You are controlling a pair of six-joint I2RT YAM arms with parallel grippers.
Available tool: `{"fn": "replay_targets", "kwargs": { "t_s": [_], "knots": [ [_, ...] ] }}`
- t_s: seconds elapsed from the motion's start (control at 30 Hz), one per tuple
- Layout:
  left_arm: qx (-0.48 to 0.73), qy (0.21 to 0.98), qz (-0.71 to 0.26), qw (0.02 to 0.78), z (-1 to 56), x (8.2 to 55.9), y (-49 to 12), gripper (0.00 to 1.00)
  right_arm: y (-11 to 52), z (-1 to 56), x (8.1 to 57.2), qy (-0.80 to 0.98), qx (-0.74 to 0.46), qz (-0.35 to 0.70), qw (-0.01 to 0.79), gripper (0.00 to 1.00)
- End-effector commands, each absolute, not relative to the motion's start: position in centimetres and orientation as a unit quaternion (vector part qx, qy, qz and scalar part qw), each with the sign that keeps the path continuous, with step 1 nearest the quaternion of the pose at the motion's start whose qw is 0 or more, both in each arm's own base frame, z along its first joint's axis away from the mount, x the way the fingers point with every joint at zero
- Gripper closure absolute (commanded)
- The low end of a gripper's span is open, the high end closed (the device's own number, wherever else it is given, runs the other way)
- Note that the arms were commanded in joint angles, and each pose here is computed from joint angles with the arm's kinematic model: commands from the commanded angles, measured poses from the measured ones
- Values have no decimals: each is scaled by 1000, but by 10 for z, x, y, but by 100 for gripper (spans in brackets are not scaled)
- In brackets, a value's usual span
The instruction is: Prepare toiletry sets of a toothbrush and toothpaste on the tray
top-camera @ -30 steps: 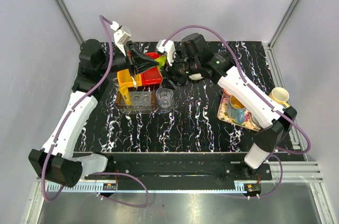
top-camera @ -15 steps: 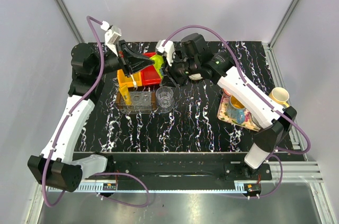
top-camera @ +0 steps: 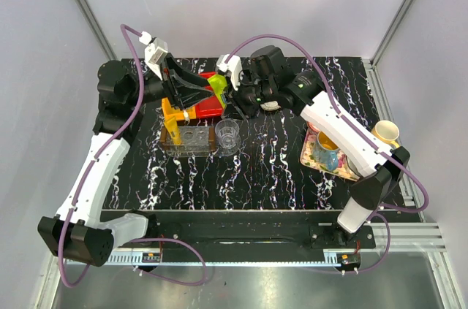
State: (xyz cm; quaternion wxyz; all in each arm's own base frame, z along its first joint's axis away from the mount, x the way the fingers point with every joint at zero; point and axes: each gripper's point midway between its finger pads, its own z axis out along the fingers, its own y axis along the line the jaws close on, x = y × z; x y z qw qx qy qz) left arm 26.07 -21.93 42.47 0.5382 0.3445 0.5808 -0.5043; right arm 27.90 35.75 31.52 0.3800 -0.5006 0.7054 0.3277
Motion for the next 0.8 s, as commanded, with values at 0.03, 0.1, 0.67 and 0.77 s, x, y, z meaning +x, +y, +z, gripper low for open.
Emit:
{"fn": "replay_targets", "kwargs": {
  "t_s": [0.03,0.1,0.67,0.77],
  "knots": [
    [350,566,-499,555,432,261,-223,47,359,341,285,694,-487,331,415,96],
    [346,570,-498,554,430,266,-227,45,359,340,286,696,-485,330,414,96],
    [327,585,-480,566,432,293,-240,41,360,336,286,697,-485,332,411,97],
    [324,584,-482,568,435,295,-240,41,360,335,286,697,-485,331,411,97]
  ]
}}
